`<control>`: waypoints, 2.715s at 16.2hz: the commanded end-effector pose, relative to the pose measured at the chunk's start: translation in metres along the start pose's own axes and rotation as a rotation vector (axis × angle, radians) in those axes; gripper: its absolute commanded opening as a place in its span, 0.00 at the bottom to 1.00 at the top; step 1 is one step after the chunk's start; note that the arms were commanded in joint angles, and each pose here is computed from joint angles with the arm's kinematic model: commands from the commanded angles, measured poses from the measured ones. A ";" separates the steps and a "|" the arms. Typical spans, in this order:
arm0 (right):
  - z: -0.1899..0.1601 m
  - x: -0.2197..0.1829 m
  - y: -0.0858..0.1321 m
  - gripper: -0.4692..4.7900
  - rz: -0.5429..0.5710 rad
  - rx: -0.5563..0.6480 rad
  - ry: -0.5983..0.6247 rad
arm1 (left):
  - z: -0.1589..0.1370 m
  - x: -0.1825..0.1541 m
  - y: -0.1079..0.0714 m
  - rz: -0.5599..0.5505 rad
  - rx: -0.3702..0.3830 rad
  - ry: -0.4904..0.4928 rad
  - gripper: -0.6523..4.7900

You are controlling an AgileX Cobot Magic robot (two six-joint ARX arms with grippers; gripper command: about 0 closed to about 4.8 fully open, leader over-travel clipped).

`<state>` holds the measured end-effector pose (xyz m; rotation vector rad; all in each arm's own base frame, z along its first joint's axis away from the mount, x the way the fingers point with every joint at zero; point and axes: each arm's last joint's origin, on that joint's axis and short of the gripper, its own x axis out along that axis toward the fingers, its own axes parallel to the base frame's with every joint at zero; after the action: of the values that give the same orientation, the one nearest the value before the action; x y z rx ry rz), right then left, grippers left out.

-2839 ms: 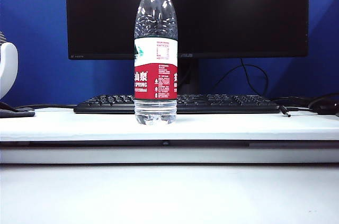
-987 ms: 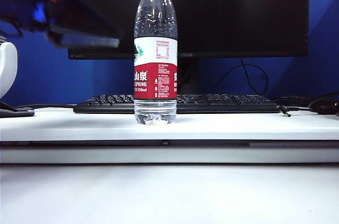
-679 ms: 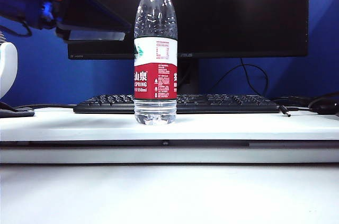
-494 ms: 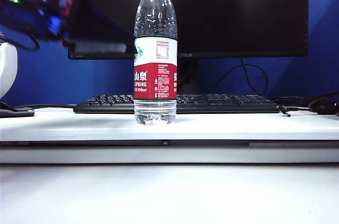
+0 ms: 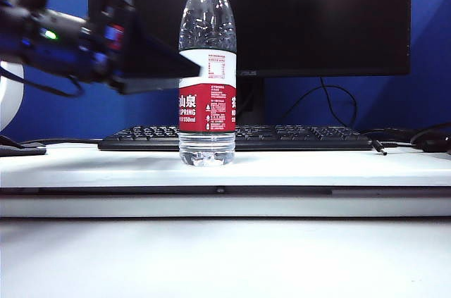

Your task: Unscrew the cap from the plastic bottle on the table.

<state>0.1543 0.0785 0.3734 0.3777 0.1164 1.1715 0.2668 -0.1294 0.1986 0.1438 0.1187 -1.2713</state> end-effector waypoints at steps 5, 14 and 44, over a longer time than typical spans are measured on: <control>-0.001 0.000 0.000 0.62 0.000 -0.016 0.013 | -0.014 0.043 -0.006 0.050 0.043 -0.102 0.98; -0.018 0.001 -0.011 0.62 -0.070 0.030 0.146 | -0.013 0.050 -0.003 0.084 0.013 -0.250 0.83; -0.077 0.120 0.013 0.73 -0.639 -0.281 -0.048 | -0.014 0.050 -0.003 0.074 -0.018 -0.250 0.61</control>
<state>0.1668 0.2088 0.3149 0.0778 0.0640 0.5632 0.2783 -0.1744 0.1737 -0.0155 -0.0794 -1.1955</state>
